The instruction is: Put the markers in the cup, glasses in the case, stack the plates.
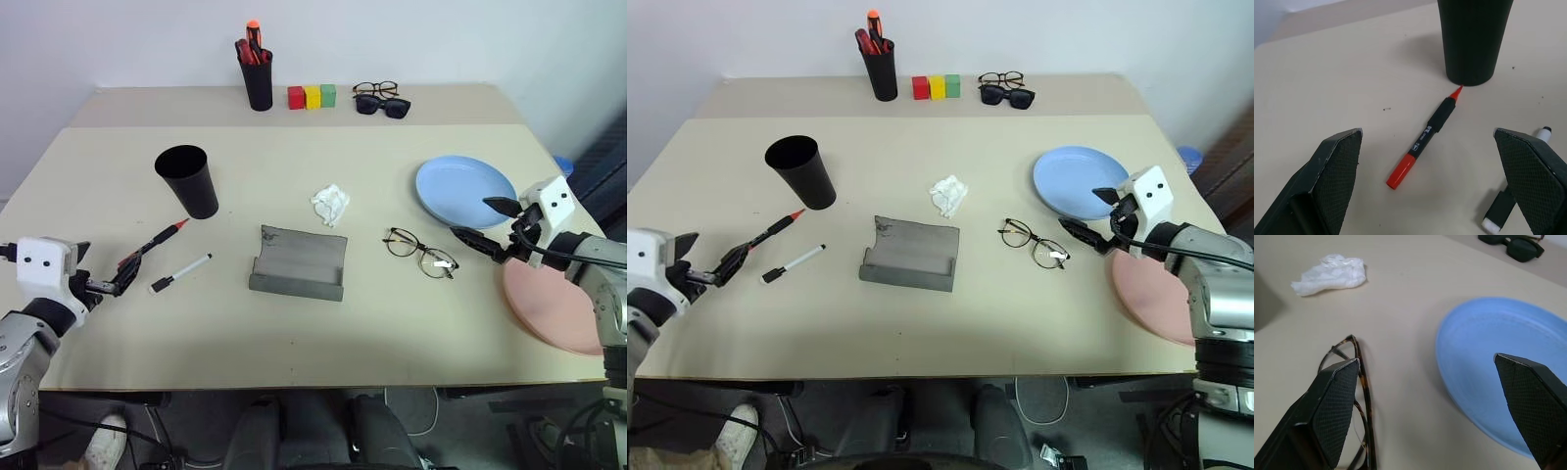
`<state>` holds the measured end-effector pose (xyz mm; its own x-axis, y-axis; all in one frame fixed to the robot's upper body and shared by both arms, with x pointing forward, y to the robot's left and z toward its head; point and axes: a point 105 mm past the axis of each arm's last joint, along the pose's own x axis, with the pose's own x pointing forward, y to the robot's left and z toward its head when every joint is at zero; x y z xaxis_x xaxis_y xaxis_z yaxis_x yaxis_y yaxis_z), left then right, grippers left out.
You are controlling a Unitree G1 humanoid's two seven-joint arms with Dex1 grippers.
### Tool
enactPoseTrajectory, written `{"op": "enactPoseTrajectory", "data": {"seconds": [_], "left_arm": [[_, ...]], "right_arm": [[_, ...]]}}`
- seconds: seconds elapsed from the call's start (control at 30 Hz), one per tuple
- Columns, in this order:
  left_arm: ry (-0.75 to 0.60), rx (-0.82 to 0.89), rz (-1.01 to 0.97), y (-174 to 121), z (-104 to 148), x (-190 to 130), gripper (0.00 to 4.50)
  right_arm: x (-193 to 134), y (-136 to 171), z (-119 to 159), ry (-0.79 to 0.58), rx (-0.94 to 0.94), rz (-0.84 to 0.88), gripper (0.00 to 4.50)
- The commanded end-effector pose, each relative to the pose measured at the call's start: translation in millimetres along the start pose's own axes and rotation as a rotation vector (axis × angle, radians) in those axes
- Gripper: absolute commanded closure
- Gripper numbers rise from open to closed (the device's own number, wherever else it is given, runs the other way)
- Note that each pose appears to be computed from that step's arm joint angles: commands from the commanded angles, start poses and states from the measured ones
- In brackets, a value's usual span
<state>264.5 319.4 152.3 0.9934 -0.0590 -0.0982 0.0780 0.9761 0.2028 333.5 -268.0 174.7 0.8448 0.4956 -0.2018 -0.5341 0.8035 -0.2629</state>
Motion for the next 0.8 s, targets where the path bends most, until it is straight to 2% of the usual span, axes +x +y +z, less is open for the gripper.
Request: {"op": "enactPoseTrajectory", "data": {"seconds": [0.03,0.27,0.47,0.5,0.6,0.67,0.73,0.8], "left_arm": [[-0.035,0.026,0.011,3.5,11.8,-1.5,0.1],[-0.038,0.034,0.009,3.4,14.6,1.6,0.1],[0.021,0.046,-0.067,-9.7,10.6,8.1,0.1],[0.041,0.05,-0.086,-11.7,9.2,8.9,0.1],[0.165,0.145,-0.204,-28.5,-0.5,16.4,0.1],[0.2,0.206,-0.238,-35.7,-1.1,27.6,0.1],[0.23,0.218,-0.274,-42.3,-1.7,36.3,0.1],[0.32,0.253,-0.322,-51.7,-8.3,43.8,0.1]], "right_arm": [[1.9,2.3,13.1,-0.045,-0.026,0.0,0.0],[8.0,6.9,21.0,-0.067,-0.036,0.012,0.0],[24.3,31.5,35.2,-0.124,-0.046,0.085,0.0],[28.1,40.0,39.4,-0.139,-0.047,0.109,0.0],[45.9,89.5,55.1,-0.198,-0.059,0.269,0.0],[53.6,123.6,60.3,-0.218,-0.066,0.379,0.0],[57.7,148.0,63.3,-0.23,-0.074,0.449,0.0],[59.4,170.2,67.0,-0.252,-0.079,0.51,0.0]]}}
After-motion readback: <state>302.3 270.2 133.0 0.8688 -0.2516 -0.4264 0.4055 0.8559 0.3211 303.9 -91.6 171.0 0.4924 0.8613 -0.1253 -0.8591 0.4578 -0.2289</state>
